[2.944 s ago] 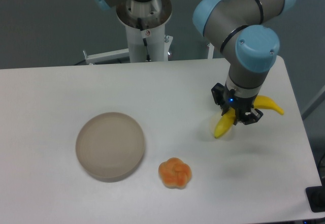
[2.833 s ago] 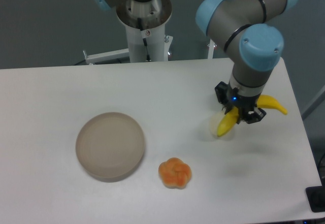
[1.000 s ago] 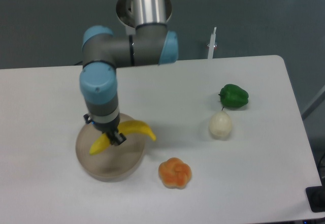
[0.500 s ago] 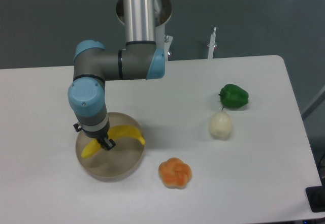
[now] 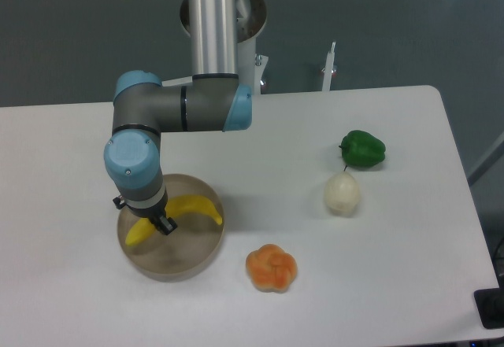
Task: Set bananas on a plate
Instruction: 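Open the gripper to release the banana onto the plate, then raise the gripper and move it away from the plate toward the orange bun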
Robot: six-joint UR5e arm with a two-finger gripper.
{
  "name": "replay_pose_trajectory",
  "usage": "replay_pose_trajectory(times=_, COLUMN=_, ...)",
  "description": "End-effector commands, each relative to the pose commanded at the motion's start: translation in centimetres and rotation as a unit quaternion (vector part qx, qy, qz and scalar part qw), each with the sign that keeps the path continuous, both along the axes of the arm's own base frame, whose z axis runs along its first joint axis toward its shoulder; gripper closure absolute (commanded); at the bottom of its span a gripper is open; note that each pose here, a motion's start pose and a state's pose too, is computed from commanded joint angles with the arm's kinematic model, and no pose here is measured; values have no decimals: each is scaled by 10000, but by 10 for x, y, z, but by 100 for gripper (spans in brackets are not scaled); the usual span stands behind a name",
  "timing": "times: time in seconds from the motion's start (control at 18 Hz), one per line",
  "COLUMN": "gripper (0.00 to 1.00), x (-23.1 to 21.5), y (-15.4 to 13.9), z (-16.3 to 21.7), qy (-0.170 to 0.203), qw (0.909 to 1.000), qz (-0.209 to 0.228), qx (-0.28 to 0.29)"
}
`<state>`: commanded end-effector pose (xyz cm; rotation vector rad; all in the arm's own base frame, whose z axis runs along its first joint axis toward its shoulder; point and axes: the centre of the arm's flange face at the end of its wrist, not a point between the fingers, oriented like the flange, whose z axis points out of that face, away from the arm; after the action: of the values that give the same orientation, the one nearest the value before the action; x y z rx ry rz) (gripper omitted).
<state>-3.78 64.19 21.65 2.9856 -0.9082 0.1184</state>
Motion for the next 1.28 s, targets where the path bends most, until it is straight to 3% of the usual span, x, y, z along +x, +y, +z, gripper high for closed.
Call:
replay_pose_trajectory(times=0.33, gripper=0, x=-9, y=6, z=28, qy=101, qw=9997, qz=7, qx=244)
replay_pose_trajectory(times=0.56, gripper=0, x=-108, y=7, z=73, qy=476, qw=9964, qz=400, qx=578)
replay_pose_trajectory(times=0.89, gripper=0, x=-168, y=-4, z=102, qy=609, qw=9946, qz=372, qx=755)
replay_pose_trajectory(times=1.06, gripper=0, x=-197, y=-14, z=99, qy=638, qw=9951, qz=241, qx=709)
replay_pose_trajectory(times=1.28, gripper=0, x=-221, y=-27, z=98, qy=557, qw=9962, qz=382, qx=541)
